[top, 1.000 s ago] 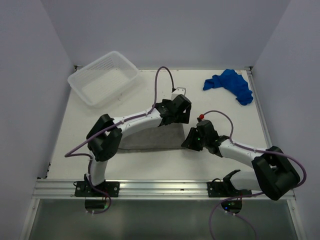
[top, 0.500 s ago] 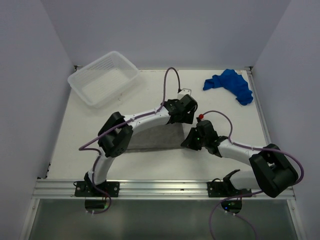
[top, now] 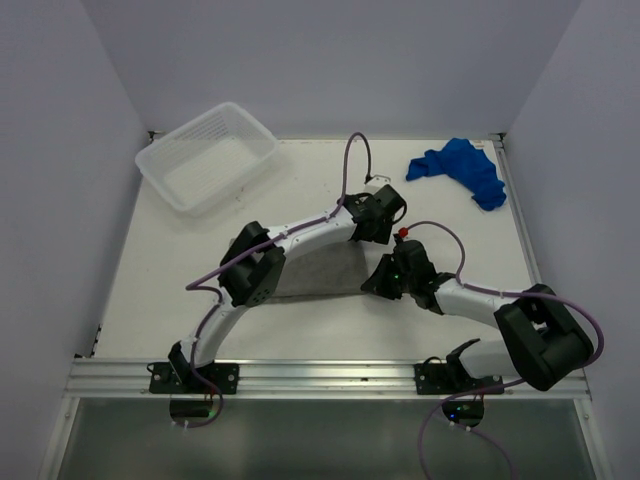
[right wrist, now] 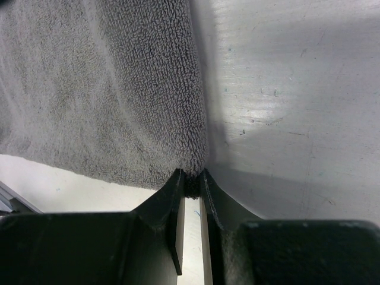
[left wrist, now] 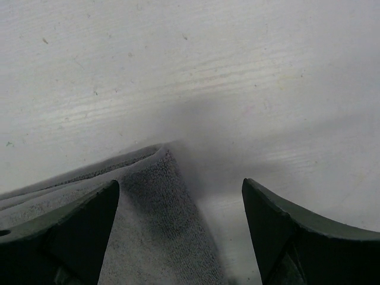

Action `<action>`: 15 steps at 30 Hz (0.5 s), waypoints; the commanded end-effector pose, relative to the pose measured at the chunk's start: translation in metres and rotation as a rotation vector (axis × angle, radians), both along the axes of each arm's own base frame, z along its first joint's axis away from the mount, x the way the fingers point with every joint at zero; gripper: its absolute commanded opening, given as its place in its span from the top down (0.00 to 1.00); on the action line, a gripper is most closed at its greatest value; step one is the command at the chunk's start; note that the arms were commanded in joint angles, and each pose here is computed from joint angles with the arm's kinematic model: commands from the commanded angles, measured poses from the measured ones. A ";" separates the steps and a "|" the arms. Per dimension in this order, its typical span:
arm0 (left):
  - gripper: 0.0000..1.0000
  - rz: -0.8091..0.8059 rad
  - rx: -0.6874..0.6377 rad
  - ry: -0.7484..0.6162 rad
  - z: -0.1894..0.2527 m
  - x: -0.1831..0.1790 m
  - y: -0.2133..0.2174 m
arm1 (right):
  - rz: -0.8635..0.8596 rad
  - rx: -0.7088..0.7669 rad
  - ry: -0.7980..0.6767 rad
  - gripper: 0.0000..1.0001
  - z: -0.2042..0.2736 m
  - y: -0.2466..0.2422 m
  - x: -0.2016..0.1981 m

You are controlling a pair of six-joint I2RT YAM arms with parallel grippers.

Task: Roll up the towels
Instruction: Roll the towel

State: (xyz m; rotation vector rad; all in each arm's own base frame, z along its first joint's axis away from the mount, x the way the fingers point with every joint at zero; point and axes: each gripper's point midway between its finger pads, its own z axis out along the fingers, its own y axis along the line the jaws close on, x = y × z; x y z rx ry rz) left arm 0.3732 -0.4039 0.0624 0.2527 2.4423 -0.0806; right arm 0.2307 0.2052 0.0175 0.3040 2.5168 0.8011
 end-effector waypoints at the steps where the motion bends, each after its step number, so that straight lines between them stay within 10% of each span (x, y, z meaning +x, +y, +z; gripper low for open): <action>1: 0.13 0.050 0.042 -0.046 0.018 0.006 0.012 | 0.000 -0.066 0.025 0.86 -0.015 -0.013 -0.010; 15: 0.25 0.080 0.027 0.028 -0.017 -0.001 0.012 | -0.008 -0.060 0.009 0.90 -0.012 -0.012 -0.007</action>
